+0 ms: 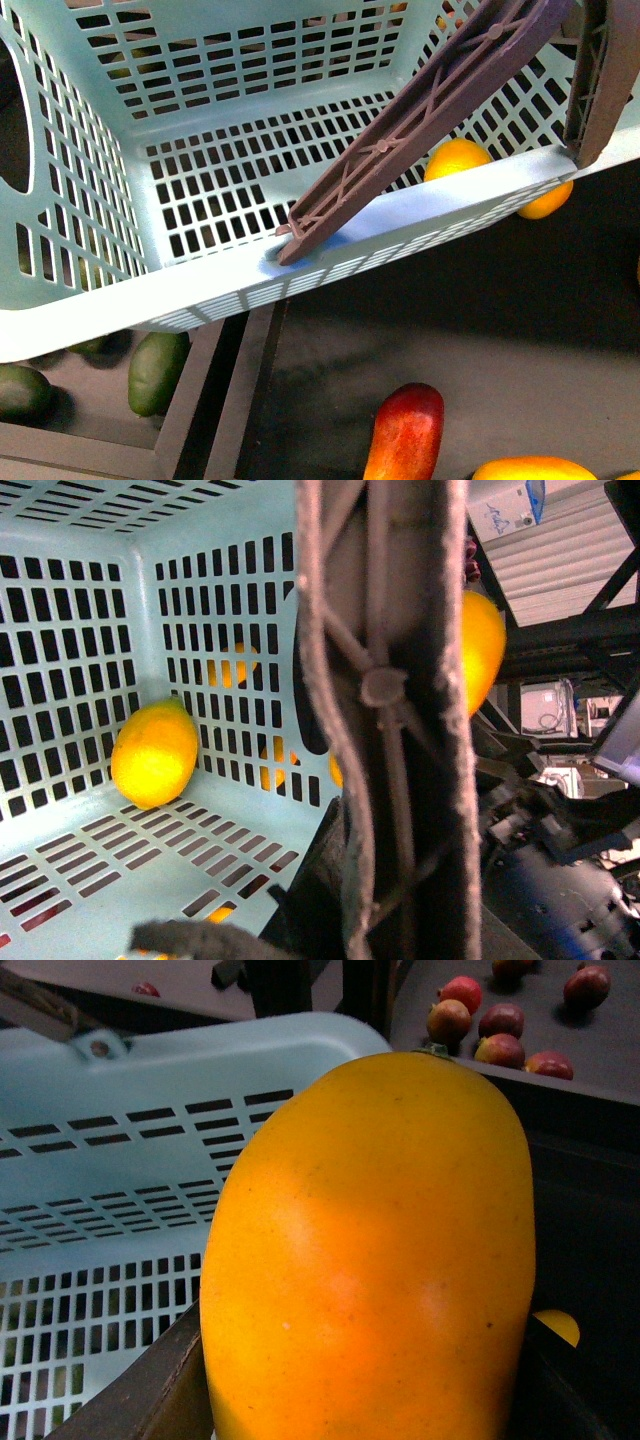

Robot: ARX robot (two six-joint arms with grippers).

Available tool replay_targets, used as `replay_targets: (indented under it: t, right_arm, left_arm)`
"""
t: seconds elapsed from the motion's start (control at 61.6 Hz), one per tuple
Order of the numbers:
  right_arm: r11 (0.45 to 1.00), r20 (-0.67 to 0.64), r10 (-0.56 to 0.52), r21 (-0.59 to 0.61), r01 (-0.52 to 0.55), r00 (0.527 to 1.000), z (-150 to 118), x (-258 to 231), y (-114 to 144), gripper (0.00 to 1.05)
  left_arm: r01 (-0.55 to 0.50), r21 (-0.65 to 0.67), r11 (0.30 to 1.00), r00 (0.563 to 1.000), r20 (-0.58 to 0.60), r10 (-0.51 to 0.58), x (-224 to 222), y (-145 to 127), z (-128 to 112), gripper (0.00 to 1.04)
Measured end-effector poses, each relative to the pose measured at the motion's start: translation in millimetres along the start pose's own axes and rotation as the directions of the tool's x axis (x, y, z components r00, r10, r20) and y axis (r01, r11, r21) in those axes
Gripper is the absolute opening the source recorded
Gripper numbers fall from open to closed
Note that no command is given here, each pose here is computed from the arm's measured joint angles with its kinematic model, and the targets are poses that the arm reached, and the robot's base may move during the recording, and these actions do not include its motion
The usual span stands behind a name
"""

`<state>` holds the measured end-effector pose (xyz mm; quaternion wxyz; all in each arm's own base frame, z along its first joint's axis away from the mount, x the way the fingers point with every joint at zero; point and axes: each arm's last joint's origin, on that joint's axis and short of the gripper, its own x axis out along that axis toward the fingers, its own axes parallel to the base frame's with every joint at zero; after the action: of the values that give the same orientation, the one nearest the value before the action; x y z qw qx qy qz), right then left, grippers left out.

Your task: Pick lemon and mango into basket

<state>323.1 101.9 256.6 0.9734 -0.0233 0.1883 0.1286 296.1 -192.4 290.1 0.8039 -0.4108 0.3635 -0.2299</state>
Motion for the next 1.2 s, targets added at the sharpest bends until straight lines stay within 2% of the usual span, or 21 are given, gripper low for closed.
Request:
replay_targets:
  t: [0.081,0.13,0.309,0.487,0.65,0.699,0.747,0.796,0.926,1.056,1.121,1.202]
  right_arm:
    - [1.0,-0.024,0.019,-0.003,-0.019,1.0,-6,6,8,0.64]
    - [1.0,-0.03,0.023,-0.002,-0.023,0.999,-7,7,12,0.74]
    - [0.999,-0.019,-0.023,0.023,0.024,1.0,-5,2,8,0.97]
    - [0.984,0.001,-0.158,0.083,0.157,0.988,-9,-19,-18,0.96]
    - [0.928,0.006,-0.348,0.146,0.343,0.938,-19,-62,-48,0.96]
    - [0.95,0.165,-0.298,0.148,0.275,0.94,-29,-78,-55,0.86]
    - [0.964,0.313,-0.262,0.128,0.233,0.913,-40,-92,-55,0.73]
    - [0.967,0.362,-0.253,0.118,0.226,0.897,-49,-99,-55,0.65]
    - [0.966,0.352,-0.258,0.104,0.236,0.9,-81,-111,-55,0.39]
    - [0.972,0.349,-0.236,0.091,0.218,0.907,-100,-123,-59,0.16]
    - [0.966,0.35,-0.258,0.1,0.239,0.9,-108,-129,-61,0.03]
    - [0.966,0.353,-0.26,0.098,0.24,0.899,-116,-134,-60,0.02]
  left_arm:
    - [0.0,0.0,1.0,1.0,0.001,0.0,0,0,0,0.05]
    - [-0.001,0.0,1.0,1.0,0.001,0.001,0,0,0,0.05]
    - [0.0,0.0,1.0,1.0,0.0,0.0,0,0,0,0.05]
    - [-0.001,-0.004,1.0,1.0,0.0,0.001,0,0,0,0.05]
    - [-0.006,0.001,1.0,1.0,0.008,0.006,0,0,0,0.05]
    - [-0.003,0.001,1.0,1.0,0.004,0.003,0,0,0,0.05]
    - [-0.001,-0.001,1.0,1.0,0.0,0.001,0,0,0,0.05]
    - [0.0,-0.001,1.0,1.0,0.0,0.0,0,0,0,0.05]
    - [0.001,-0.007,1.0,1.0,-0.003,-0.001,0,0,0,0.05]
    - [-0.003,0.0,1.0,1.0,0.004,0.003,0,0,0,0.05]
    - [-0.002,0.001,1.0,1.0,0.003,0.002,0,0,0,0.05]
    - [-0.001,-0.001,1.0,1.0,0.001,0.001,0,0,0,0.05]
